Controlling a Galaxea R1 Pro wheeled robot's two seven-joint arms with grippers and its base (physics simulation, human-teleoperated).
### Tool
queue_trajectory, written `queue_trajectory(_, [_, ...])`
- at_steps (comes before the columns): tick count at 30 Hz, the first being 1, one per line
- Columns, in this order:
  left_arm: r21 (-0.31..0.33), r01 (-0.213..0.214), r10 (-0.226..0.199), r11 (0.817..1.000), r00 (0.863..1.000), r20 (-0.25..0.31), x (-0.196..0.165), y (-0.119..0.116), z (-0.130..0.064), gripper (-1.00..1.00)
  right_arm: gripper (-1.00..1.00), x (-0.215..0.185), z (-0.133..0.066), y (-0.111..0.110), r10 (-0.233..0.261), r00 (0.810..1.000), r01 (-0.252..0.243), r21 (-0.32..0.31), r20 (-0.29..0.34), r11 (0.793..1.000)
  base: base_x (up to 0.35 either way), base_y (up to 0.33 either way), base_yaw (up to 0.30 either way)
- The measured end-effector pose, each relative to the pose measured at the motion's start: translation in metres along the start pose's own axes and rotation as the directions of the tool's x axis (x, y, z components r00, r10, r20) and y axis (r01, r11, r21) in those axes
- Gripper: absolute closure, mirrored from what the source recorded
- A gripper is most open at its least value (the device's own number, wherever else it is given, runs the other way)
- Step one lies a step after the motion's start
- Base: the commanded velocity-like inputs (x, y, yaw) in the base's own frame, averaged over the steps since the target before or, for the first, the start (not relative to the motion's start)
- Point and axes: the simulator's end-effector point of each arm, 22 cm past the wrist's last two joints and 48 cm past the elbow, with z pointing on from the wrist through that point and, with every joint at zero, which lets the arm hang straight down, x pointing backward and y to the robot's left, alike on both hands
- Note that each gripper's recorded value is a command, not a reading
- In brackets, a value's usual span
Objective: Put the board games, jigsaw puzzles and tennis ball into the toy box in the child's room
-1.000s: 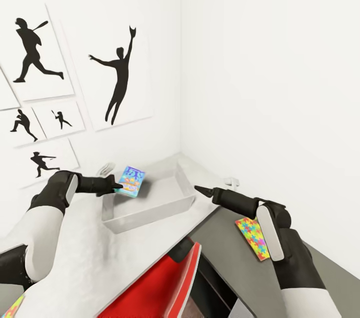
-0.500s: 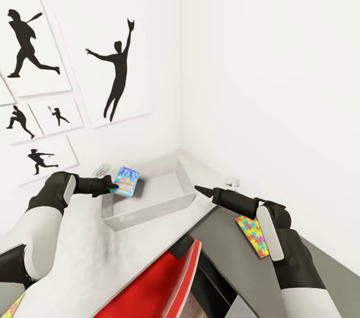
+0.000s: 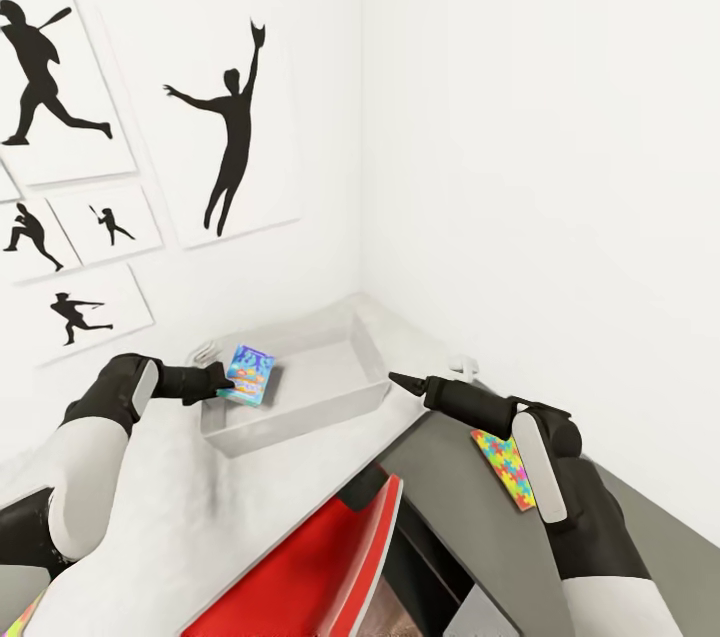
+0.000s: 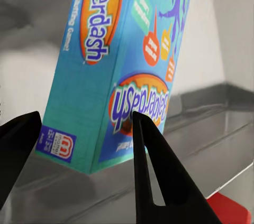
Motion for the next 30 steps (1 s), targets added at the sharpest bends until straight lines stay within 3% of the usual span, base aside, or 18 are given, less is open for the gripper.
queue_trajectory(16, [-0.013,0.014,-0.014,1.0,1.0,-0.02,0.01,0.005,0.015,1.0,-1.0,0.008,0.005,-0.009,0.012,1.0,-0.012,0.007,-0.013,1.0,0.0,0.0,0.0])
queue_trajectory(30, [-0.011,0.014,-0.014,1.0,1.0,-0.021,0.01,0.004,0.016,1.0,-1.0,0.011,0.006,-0.013,0.016,1.0,-0.015,0.018,-0.016,1.0,0.0,0.0,0.0])
